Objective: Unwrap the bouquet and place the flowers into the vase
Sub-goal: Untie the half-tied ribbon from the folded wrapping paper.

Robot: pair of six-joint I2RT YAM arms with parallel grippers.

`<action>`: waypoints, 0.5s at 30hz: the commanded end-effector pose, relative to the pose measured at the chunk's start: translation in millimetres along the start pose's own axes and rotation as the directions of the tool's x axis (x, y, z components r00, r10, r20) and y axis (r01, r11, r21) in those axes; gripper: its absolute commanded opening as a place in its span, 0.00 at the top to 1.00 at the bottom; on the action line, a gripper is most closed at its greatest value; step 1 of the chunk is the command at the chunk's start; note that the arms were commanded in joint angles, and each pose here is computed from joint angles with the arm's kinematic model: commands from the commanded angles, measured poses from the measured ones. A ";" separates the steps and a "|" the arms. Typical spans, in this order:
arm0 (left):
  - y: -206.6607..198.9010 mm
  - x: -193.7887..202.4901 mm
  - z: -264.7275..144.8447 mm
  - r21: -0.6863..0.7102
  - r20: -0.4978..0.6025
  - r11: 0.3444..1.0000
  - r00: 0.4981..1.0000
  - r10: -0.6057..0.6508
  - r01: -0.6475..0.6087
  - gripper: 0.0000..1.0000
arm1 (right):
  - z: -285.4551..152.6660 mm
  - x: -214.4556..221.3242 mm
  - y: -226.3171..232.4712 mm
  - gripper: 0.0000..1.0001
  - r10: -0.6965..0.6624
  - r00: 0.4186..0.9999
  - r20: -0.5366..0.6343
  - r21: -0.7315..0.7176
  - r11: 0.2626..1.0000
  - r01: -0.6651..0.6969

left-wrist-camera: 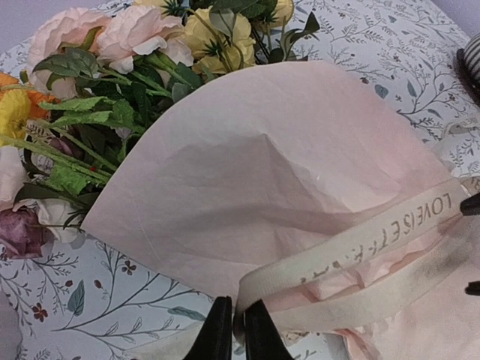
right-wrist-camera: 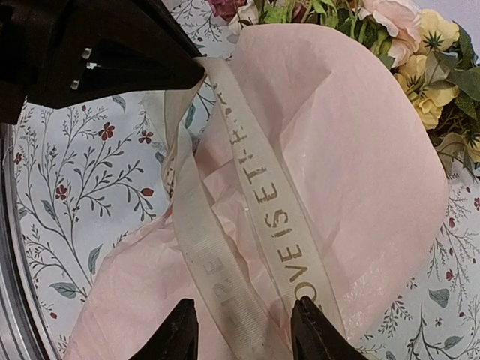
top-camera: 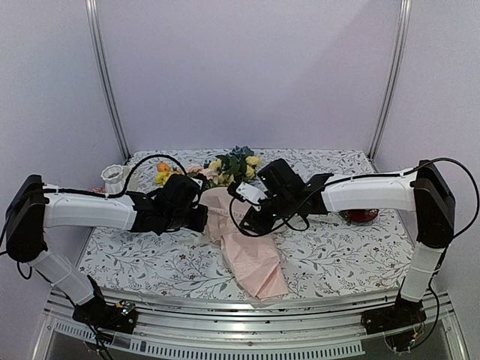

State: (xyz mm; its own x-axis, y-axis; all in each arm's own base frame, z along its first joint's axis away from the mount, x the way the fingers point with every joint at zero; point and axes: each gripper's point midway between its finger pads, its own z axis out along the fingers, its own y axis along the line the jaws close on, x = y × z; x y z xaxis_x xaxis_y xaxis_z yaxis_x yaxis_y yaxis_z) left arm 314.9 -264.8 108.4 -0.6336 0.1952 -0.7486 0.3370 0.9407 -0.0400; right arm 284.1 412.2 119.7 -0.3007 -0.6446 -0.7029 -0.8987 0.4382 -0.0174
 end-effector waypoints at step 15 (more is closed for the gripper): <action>-3.7 -10.5 2.2 0.012 0.017 1.000 1.000 0.008 -0.008 0.91 | 38.3 29.8 3.9 0.66 -0.128 0.975 -0.180 0.117 0.982 0.150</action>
State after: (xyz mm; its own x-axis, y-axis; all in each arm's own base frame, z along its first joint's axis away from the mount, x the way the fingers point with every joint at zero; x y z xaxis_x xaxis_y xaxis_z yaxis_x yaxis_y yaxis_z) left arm 314.6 -266.7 108.3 -0.6322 0.2046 -0.7473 0.3490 0.9363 -0.0389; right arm 281.4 419.8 78.8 -0.2577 -0.7624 -0.5935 -0.9027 0.4091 -0.1336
